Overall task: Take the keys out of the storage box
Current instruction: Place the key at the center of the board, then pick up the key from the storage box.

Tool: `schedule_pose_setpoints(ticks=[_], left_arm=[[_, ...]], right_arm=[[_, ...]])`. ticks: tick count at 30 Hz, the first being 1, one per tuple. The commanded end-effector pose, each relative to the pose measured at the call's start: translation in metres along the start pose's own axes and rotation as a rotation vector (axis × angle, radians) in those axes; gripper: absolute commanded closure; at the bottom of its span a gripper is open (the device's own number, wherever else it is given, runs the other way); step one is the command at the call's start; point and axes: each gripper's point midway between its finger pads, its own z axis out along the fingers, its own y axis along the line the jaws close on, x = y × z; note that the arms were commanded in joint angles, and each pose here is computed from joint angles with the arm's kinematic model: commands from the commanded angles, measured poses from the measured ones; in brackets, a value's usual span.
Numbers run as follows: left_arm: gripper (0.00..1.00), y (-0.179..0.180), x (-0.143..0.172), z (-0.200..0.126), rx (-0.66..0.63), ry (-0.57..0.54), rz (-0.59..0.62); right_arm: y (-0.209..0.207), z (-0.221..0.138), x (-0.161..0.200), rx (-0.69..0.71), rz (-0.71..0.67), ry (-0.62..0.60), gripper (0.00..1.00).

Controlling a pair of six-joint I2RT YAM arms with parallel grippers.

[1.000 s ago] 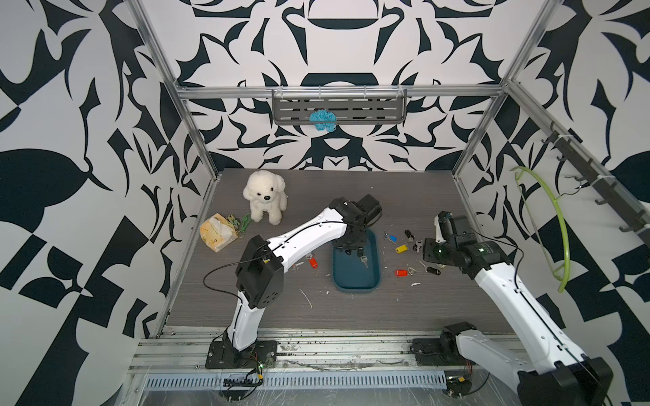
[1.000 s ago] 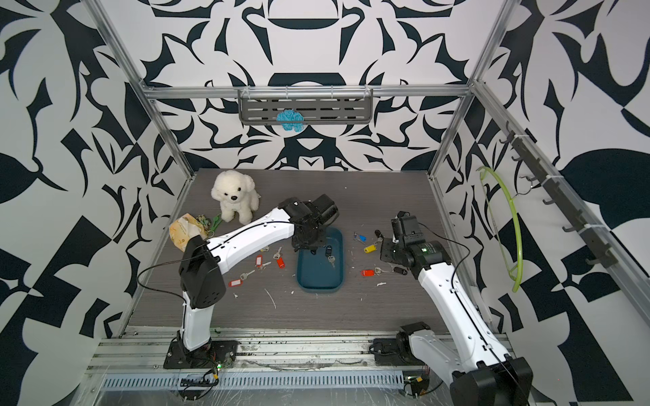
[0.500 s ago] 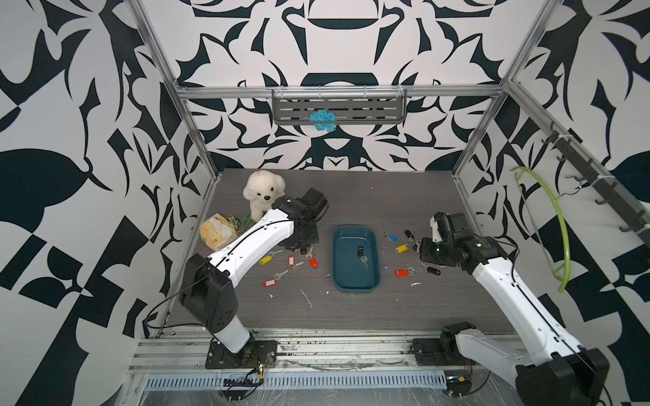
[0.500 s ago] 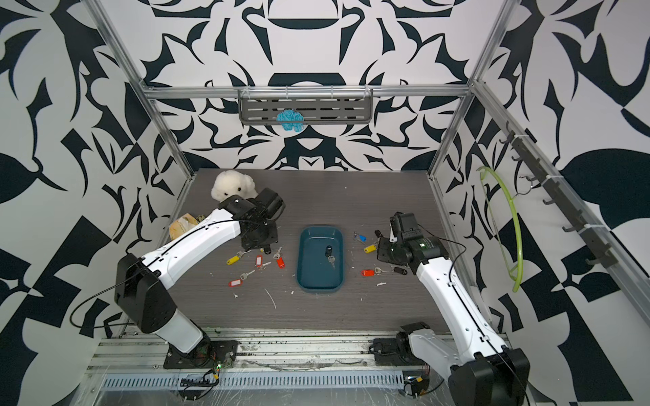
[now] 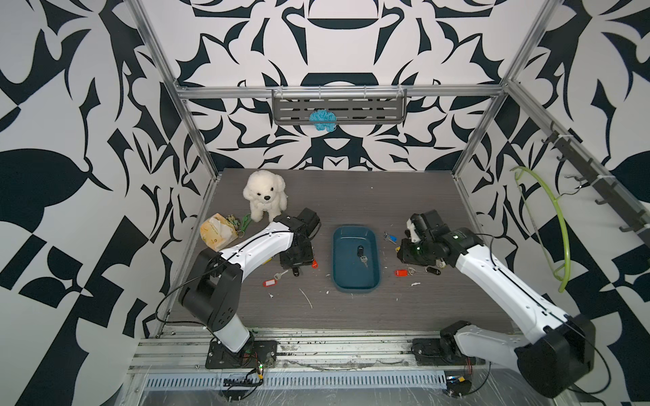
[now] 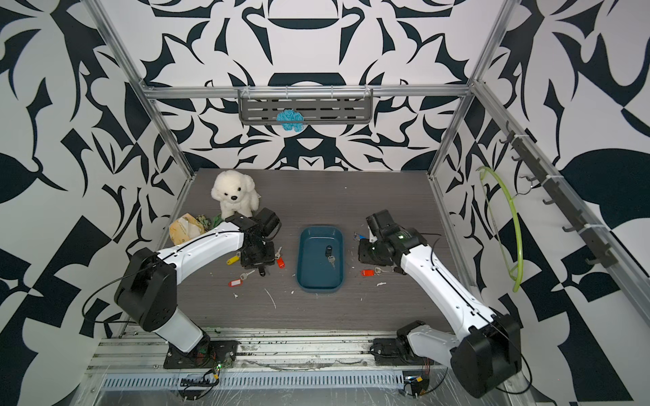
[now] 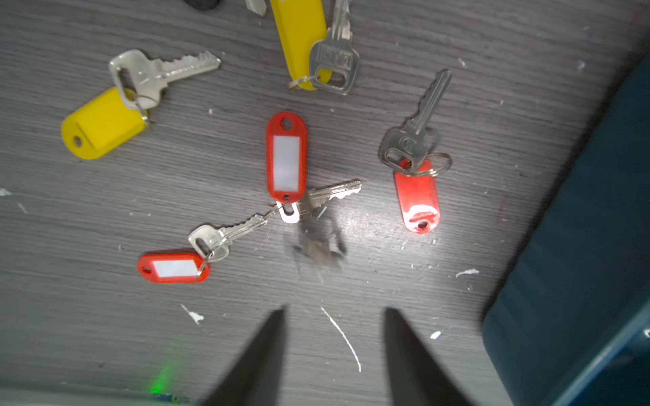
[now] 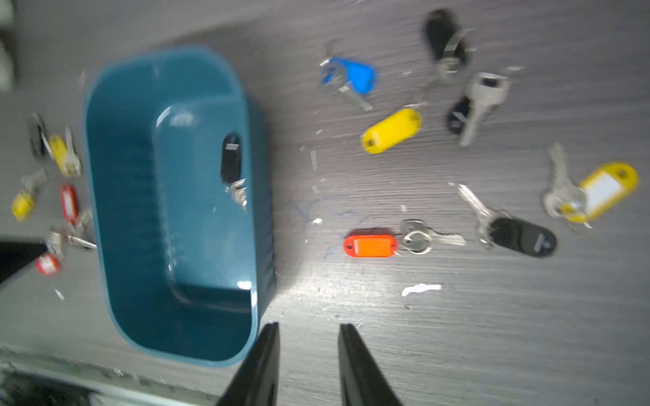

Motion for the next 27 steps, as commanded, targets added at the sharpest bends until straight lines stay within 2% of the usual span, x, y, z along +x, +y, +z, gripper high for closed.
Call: schedule_pose_setpoints(ticks=[1, 3, 4, 7, 12, 19, 23, 27], left_arm=[[0.33, 0.003, -0.002, -0.004, 0.003, -0.033, 0.004], [0.29, 0.006, -0.003, -0.006, 0.000, -0.044, 0.007], [0.22, 0.007, -0.003, -0.007, -0.004, -0.048, 0.007], [0.19, 0.011, -0.005, -0.013, -0.010, -0.075, 0.003], [0.18, 0.019, -0.015, -0.032, 0.008, -0.195, -0.008], [0.19, 0.028, -0.016, -0.076, 0.165, -0.424, -0.066], [0.19, 0.035, -0.010, -0.080, 0.192, -0.466, -0.060], [0.19, 0.045, -0.003, -0.076, 0.165, -0.465, -0.057]], right_arm=[[0.021, -0.004, -0.013, -0.020, -0.001, -0.047, 0.58], [0.029, -0.002, -0.017, -0.027, -0.004, -0.049, 0.56], [0.034, -0.001, -0.019, -0.031, -0.008, -0.051, 0.56], [0.054, 0.002, -0.025, -0.040, -0.036, -0.050, 0.55], [0.087, 0.016, -0.031, -0.036, -0.070, -0.048, 0.57], [0.111, 0.066, -0.023, -0.031, -0.072, 0.010, 0.58], [0.117, 0.095, -0.016, -0.036, -0.133, 0.080, 0.55], [0.103, 0.110, -0.017, 0.057, -0.177, 0.120, 0.54]])
